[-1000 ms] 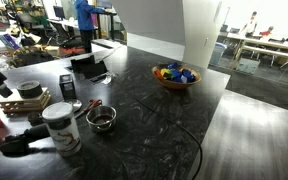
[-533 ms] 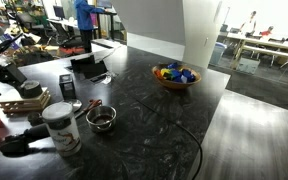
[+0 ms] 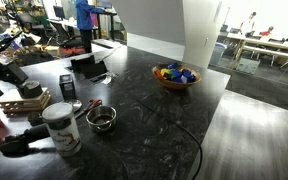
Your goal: Pick the silver lid on the counter and put it on the pot
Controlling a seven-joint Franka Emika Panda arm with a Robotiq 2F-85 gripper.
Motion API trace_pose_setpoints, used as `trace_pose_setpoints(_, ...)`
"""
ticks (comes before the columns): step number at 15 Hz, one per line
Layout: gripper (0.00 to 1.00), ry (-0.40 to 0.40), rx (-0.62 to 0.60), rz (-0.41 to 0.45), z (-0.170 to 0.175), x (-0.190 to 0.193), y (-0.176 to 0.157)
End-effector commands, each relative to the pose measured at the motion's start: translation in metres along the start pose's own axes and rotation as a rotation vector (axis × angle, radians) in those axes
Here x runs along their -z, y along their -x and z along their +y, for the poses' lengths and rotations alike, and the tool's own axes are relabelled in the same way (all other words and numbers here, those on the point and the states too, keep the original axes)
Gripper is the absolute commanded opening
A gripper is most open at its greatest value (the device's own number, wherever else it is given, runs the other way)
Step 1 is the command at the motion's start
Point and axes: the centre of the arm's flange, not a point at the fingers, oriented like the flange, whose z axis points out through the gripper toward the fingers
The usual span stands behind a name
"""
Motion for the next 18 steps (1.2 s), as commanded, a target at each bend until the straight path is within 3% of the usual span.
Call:
trace_pose_setpoints(1,1.0,0.044,0.026,0.048,0.015,-0.008,-0.019)
trace_pose_setpoints(4,1.0,0.049,0.136,0.085,0.027,-0.016,-0.035)
trace_pose_setpoints(9,1.0,-0.085,0.383,0.125,0.021,-0.041,-0.056)
trace_pose_setpoints(11,1.0,-0.07,0.502,0.126,0.025,-0.056,-0.063)
trace_pose_setpoints(12,1.0,-0.068,0.409,0.106,0.017,-0.053,-0.052)
trace_pose_setpoints(18,1.0,-0.071,0.415,0.104,0.017,-0.056,-0.054)
